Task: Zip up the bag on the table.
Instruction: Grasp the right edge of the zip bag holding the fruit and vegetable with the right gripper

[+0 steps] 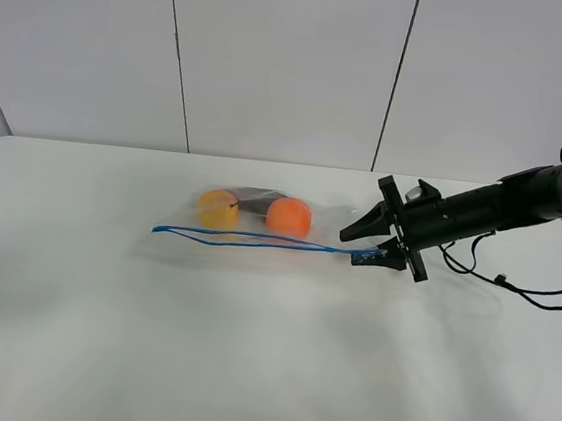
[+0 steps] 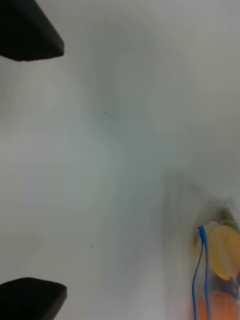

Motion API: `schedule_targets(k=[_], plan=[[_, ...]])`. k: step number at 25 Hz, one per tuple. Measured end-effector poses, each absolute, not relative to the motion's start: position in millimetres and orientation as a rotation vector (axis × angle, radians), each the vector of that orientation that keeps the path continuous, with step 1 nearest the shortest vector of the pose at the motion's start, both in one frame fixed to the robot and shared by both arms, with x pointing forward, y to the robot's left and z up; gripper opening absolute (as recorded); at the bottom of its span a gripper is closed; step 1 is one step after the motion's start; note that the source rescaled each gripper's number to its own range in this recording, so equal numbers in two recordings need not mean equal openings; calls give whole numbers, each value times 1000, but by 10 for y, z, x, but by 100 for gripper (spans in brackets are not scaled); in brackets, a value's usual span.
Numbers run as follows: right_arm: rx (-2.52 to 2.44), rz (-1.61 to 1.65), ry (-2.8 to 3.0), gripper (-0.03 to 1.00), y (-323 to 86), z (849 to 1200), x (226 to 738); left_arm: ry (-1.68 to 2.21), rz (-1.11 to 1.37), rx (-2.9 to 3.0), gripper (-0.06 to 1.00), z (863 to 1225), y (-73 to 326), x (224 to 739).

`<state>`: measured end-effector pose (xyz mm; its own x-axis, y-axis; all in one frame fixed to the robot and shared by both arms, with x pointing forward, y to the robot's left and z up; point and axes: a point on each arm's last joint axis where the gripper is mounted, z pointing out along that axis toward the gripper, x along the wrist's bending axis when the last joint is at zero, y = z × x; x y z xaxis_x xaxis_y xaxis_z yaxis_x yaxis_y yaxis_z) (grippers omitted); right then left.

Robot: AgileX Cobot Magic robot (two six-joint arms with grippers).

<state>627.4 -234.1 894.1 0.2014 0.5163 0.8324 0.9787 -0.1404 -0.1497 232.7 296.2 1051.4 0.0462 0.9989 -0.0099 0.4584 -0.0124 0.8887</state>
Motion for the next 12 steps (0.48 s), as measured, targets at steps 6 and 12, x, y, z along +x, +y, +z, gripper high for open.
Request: schedule_targets(k=[6,12], plan=[[-1752,-810,-1412,42,-2330,8941,6264,1511,910,1573,100,10514,2962,2327],[-1752,-808,-1415,33,-2330,8940,6262,1511,910,1573,100,10514,2962,2327]])
